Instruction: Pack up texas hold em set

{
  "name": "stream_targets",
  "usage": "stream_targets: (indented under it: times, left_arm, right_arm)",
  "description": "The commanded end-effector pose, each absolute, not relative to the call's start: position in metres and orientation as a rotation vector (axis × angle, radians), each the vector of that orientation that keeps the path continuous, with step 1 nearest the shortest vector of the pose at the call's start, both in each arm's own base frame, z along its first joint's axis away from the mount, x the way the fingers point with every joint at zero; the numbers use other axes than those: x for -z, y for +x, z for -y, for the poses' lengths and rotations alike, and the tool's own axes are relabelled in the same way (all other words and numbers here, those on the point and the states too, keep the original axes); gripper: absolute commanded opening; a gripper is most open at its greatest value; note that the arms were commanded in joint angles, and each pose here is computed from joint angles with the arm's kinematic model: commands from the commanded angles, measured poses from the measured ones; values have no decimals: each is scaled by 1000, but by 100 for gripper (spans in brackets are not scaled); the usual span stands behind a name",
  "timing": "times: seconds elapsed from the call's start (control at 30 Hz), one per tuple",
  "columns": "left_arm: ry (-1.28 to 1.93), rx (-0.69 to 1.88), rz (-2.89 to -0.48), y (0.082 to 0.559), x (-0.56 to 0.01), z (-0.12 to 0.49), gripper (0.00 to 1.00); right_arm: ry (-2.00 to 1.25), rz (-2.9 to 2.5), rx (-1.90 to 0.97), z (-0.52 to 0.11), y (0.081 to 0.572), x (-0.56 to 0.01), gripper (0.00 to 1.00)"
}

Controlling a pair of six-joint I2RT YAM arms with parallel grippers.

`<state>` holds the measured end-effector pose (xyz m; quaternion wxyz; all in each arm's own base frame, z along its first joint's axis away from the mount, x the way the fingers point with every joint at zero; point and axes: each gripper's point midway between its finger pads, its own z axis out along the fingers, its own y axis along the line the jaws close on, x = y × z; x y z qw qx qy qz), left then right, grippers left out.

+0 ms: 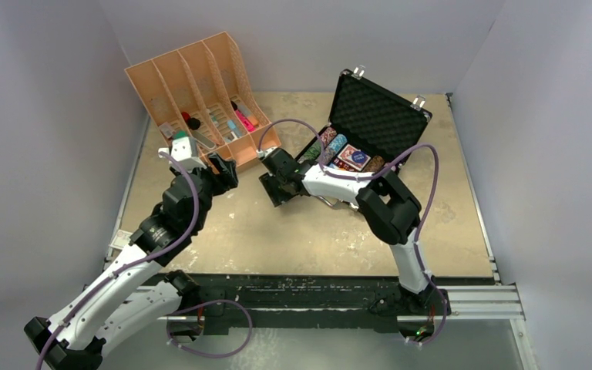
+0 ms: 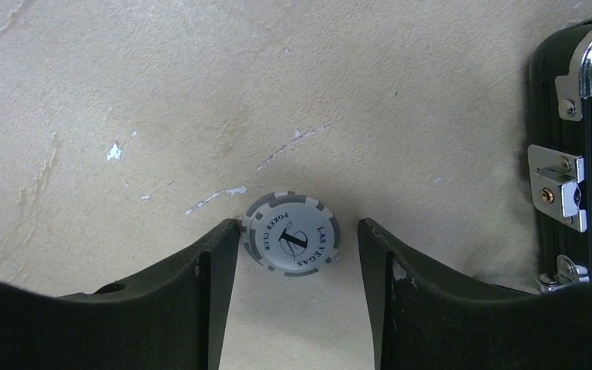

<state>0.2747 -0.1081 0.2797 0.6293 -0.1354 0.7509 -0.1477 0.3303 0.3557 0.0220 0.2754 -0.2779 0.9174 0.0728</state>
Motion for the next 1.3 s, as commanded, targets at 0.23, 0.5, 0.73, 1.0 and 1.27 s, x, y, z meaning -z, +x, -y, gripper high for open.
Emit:
stream_targets:
  times: [0.23,0.5,0.73,1.0,1.27]
  left_arm:
    - [-340,371,-1673,276,-291,108,66]
    - [-347,413,-1703,276,-280,116,66]
    - [-335,543,-1771,274,-247,141,68]
    - [-290,696,-1821,276,-228,175,69]
    - [-244,856,-1814,277,-223,205,69]
  right_arm:
    - [-750,-2534,-113,-347,326,-2,31]
    - [-655,-2459,-209,-357,332,-45,20]
    - [-483,-2342,-318,-360,341,-113,21]
    - [-238,-2269,-508,-352,339,-175,21]
    - [-21,-2191,-774,-350,322,-224,22]
